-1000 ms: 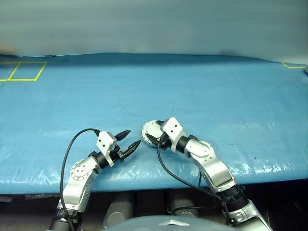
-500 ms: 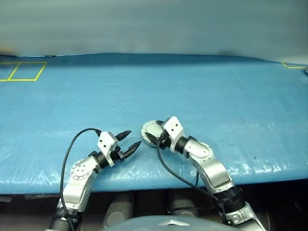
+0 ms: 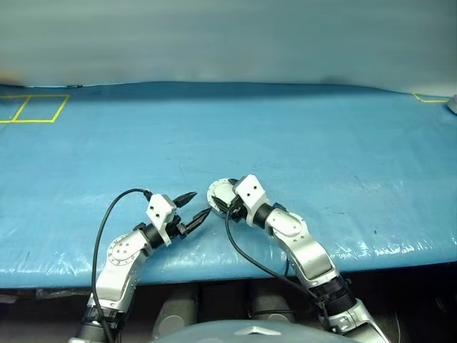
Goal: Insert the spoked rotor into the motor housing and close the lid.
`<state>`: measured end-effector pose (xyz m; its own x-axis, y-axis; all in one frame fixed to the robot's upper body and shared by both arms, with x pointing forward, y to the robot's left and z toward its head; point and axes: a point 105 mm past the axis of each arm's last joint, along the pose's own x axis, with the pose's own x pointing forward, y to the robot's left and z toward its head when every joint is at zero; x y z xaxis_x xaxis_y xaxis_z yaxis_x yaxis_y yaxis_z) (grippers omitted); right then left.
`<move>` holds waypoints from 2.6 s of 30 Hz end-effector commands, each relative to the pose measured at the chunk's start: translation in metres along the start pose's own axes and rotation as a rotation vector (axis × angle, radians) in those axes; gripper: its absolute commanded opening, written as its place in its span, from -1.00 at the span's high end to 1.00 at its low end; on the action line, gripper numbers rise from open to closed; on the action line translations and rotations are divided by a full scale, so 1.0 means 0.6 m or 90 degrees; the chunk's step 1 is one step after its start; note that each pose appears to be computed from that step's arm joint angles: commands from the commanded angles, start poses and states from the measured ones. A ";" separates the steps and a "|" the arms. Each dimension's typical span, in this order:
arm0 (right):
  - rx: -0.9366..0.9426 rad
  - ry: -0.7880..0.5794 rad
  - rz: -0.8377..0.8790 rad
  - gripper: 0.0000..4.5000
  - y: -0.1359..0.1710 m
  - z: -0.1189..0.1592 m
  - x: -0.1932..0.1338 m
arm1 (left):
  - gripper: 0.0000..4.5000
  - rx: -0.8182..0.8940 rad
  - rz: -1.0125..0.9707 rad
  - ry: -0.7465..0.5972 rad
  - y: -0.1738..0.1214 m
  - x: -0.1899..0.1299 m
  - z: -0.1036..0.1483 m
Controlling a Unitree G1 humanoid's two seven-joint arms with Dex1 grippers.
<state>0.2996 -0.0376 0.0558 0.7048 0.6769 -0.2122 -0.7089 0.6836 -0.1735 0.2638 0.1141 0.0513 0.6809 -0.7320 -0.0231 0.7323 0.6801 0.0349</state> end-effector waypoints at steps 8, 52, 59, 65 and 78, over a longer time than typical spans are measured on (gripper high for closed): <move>0.122 0.016 0.017 -0.34 -0.017 -0.017 -0.017 | -0.39 0.009 0.003 -0.014 -0.003 0.002 0.012; 0.032 0.065 0.041 -0.34 -0.010 -0.026 -0.023 | -0.39 0.009 -0.013 -0.004 -0.007 0.004 0.007; 0.023 0.111 0.051 -0.34 0.004 -0.060 -0.026 | -0.39 0.010 -0.013 -0.002 -0.008 0.003 0.005; 0.029 0.130 0.043 -0.34 0.002 -0.076 -0.031 | -0.39 0.012 -0.012 -0.002 -0.007 0.004 0.005; 0.072 0.139 0.142 -0.34 0.050 -0.067 -0.042 | -0.39 0.037 -0.031 -0.047 0.006 0.040 0.047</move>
<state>0.2826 -0.0491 0.0571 0.5995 0.7435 -0.2964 -0.7921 0.6041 -0.0869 0.2824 0.1048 0.0725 0.6691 -0.7426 0.0269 0.7388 0.6687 0.0832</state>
